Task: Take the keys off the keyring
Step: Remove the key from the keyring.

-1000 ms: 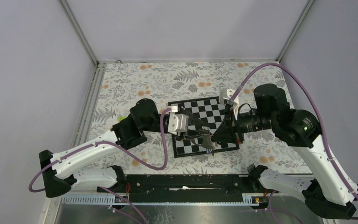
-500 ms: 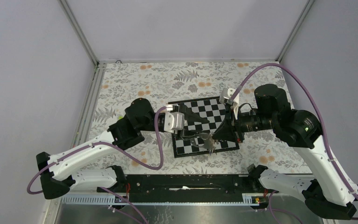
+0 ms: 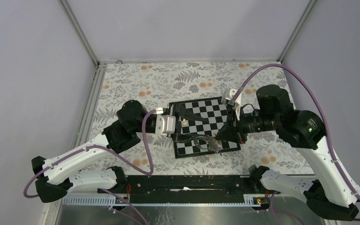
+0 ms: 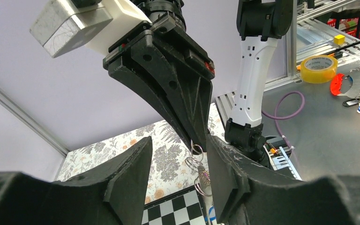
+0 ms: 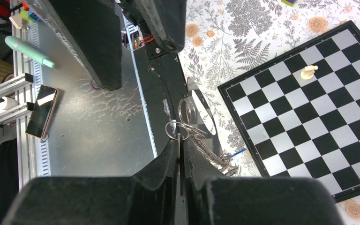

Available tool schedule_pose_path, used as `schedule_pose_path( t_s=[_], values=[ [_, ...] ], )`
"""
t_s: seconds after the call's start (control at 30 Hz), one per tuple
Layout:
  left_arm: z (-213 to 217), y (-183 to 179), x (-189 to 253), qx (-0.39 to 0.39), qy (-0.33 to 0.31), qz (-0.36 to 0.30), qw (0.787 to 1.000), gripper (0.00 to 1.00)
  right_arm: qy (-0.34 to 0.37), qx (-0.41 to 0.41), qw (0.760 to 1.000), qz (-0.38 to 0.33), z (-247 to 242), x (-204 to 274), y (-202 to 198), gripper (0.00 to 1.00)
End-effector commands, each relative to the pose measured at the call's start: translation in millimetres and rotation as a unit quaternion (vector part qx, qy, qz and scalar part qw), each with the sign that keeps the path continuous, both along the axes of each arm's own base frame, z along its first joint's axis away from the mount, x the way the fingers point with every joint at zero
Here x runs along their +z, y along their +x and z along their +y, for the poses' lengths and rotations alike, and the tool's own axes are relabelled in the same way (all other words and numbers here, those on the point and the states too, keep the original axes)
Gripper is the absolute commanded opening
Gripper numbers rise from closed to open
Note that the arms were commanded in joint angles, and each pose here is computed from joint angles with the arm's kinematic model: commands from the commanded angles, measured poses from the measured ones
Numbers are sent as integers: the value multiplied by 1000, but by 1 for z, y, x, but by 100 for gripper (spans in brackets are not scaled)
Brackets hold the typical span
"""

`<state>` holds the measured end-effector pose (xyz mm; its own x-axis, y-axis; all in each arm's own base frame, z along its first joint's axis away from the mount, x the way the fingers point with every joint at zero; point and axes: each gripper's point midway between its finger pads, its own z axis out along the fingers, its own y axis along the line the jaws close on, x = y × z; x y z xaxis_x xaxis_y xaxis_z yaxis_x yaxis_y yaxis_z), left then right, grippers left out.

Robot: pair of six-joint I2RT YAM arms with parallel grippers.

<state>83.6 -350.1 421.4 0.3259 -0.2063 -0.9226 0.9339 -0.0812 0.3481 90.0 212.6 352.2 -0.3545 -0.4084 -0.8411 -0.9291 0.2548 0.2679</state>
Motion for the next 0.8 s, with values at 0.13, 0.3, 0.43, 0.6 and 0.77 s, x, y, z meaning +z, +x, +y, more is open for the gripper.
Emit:
schedule_pose_path(
  t_s=[0.13,0.3,0.43,0.6,0.77],
  values=[
    [-6,8,-8,9,12,-20,1000,47,45,47,998,-11,5,28,-18,6],
    [-6,17,-7,30,12,-37,999,45,56,71,996,10,6,31,-29,6],
    [-8,23,-7,35,16,-41,998,44,60,76,995,12,5,33,-32,7],
    [-13,16,-8,7,18,-36,999,44,67,80,995,7,6,36,-34,7],
    [-14,1,-9,-37,14,-28,999,45,66,75,995,-4,6,36,-30,7]
  ],
)
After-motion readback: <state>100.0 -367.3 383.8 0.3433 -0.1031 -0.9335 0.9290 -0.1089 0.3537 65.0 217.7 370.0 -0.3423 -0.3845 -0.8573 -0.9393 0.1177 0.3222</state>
